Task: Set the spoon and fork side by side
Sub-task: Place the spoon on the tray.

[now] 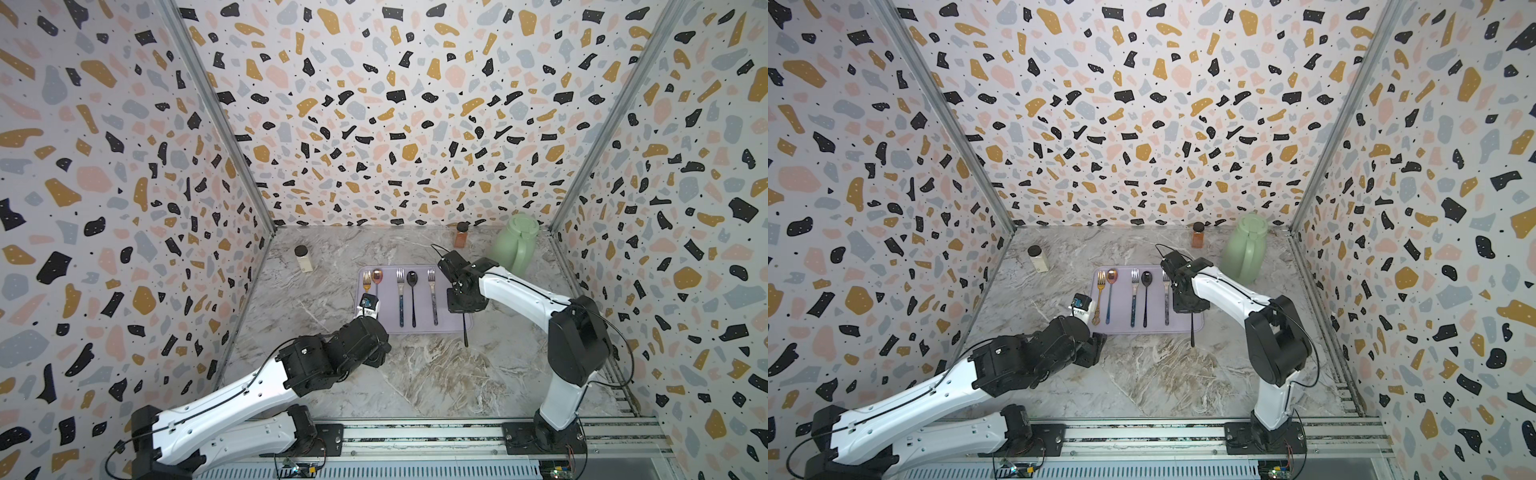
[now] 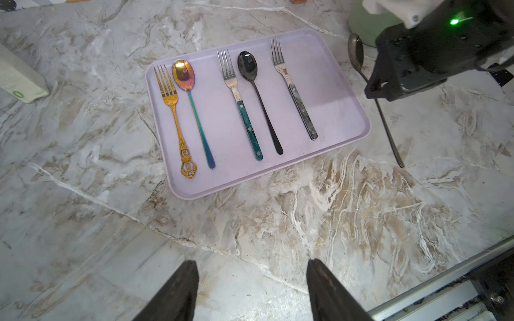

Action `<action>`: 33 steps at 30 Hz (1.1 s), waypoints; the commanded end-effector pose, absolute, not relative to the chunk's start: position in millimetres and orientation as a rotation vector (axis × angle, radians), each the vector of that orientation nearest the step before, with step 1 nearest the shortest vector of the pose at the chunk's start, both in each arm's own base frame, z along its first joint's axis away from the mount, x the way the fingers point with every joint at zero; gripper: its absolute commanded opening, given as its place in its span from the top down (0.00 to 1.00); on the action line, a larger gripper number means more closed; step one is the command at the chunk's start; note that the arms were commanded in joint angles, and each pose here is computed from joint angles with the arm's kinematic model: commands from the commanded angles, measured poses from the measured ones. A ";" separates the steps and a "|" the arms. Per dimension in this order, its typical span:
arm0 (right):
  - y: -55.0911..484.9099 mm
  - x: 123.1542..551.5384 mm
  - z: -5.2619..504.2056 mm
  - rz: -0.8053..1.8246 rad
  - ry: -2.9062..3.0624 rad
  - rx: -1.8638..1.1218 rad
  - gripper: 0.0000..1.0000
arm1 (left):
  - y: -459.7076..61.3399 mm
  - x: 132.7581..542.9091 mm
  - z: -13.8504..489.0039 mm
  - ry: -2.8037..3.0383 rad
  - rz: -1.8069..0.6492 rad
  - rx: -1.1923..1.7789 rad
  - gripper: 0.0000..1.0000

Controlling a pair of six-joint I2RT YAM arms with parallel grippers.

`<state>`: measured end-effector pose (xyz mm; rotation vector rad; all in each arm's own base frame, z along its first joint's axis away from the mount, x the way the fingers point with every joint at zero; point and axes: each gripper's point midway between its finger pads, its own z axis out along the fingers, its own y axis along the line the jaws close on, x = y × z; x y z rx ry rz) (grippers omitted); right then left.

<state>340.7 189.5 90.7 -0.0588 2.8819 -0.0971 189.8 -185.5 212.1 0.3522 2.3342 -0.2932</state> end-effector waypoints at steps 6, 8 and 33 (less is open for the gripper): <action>211.8 389.0 83.6 -0.010 2.912 -0.101 1.00 | -163.8 187.5 244.0 2.240 -0.305 0.320 0.35; 219.3 399.4 78.0 0.001 2.921 -0.109 1.00 | -156.9 187.4 244.1 2.235 -0.281 0.309 0.34; 207.4 413.6 107.4 -0.105 2.863 -0.093 0.64 | -147.4 206.4 263.2 2.154 -0.208 0.231 0.27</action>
